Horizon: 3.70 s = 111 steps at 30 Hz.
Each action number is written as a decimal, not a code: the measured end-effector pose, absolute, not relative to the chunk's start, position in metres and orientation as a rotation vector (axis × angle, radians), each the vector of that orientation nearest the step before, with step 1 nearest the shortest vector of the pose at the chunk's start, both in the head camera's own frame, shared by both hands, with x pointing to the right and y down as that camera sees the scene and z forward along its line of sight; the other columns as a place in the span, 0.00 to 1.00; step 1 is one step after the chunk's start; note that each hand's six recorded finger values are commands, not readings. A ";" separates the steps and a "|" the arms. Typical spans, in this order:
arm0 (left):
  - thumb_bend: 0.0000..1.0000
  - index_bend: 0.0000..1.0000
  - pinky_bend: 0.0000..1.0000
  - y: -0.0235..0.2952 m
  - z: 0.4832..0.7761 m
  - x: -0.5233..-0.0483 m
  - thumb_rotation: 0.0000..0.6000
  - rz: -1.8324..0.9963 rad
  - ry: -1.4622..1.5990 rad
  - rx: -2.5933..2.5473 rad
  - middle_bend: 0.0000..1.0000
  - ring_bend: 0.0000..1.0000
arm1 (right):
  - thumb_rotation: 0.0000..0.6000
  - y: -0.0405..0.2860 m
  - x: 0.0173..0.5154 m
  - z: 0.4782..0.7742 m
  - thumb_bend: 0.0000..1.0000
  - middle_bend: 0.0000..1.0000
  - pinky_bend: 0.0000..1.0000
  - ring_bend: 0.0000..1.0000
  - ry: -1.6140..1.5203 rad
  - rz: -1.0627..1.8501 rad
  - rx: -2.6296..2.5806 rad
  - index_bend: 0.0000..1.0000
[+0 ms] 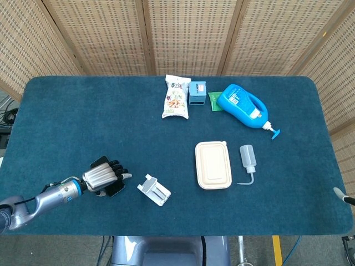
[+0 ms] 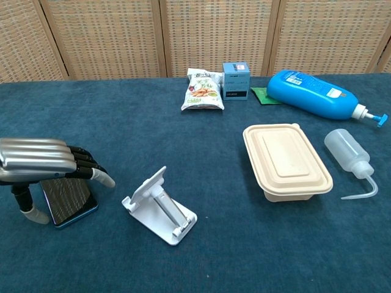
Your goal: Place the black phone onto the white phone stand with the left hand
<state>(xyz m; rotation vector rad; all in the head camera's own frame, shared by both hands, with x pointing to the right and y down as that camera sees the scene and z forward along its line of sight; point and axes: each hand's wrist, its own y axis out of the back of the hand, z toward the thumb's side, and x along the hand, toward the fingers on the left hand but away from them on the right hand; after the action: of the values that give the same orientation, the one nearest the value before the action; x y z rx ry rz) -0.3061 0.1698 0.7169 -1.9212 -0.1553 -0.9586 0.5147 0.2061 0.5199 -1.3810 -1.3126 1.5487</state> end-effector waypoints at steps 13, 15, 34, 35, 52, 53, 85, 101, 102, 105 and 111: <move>0.00 0.21 0.18 0.180 0.722 -0.306 1.00 -0.934 -0.124 -1.865 0.24 0.23 | 1.00 0.206 0.514 0.519 0.00 0.00 0.00 0.00 -1.315 1.544 -1.389 0.00; 0.00 0.22 0.18 0.181 0.723 -0.305 1.00 -0.931 -0.117 -1.857 0.24 0.23 | 1.00 0.206 0.514 0.519 0.00 0.00 0.00 0.00 -1.316 1.543 -1.390 0.00; 0.00 0.40 0.30 0.186 0.722 -0.301 1.00 -0.891 0.004 -1.815 0.42 0.41 | 1.00 0.207 0.513 0.518 0.00 0.00 0.00 0.00 -1.321 1.530 -1.407 0.00; 0.00 0.40 0.30 0.186 0.722 -0.301 1.00 -0.888 0.007 -1.816 0.42 0.41 | 1.00 0.207 0.513 0.518 0.00 0.00 0.00 0.00 -1.320 1.529 -1.408 0.00; 0.00 0.40 0.31 0.181 0.717 -0.301 1.00 -0.851 0.063 -1.859 0.42 0.42 | 1.00 0.207 0.512 0.518 0.00 0.00 0.00 0.00 -1.315 1.532 -1.416 0.00; 0.00 0.40 0.31 0.180 0.716 -0.300 1.00 -0.845 0.071 -1.865 0.42 0.42 | 1.00 0.207 0.512 0.518 0.00 0.00 0.00 0.00 -1.315 1.533 -1.417 0.00; 0.00 0.43 0.32 0.141 0.642 -0.248 1.00 -0.674 0.306 -1.952 0.43 0.43 | 1.00 0.207 0.512 0.521 0.00 0.00 0.00 0.00 -1.305 1.554 -1.422 0.00; 0.00 0.43 0.32 0.147 0.626 -0.215 1.00 -0.729 0.525 -2.267 0.43 0.43 | 1.00 0.208 0.515 0.518 0.00 0.00 0.00 0.00 -1.320 1.550 -1.423 0.00; 0.00 0.43 0.32 0.148 0.626 -0.215 1.00 -0.733 0.538 -2.293 0.43 0.43 | 1.00 0.208 0.515 0.518 0.00 0.00 0.00 0.00 -1.320 1.549 -1.423 0.00; 0.00 0.43 0.32 0.149 0.629 -0.217 1.00 -0.742 0.564 -2.350 0.43 0.43 | 1.00 0.208 0.516 0.518 0.00 0.00 0.00 0.00 -1.322 1.550 -1.422 0.00; 0.00 0.43 0.32 0.153 0.638 -0.224 1.00 -0.760 0.606 -2.452 0.43 0.43 | 1.00 0.208 0.515 0.519 0.00 0.00 0.00 0.00 -1.317 1.553 -1.422 0.00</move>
<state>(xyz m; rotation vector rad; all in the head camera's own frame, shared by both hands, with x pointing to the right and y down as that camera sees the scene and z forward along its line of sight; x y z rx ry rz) -0.2243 0.1534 0.6376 -2.4523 0.6060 -0.7600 0.5154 0.2076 0.5185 -1.4221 -1.3171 1.5528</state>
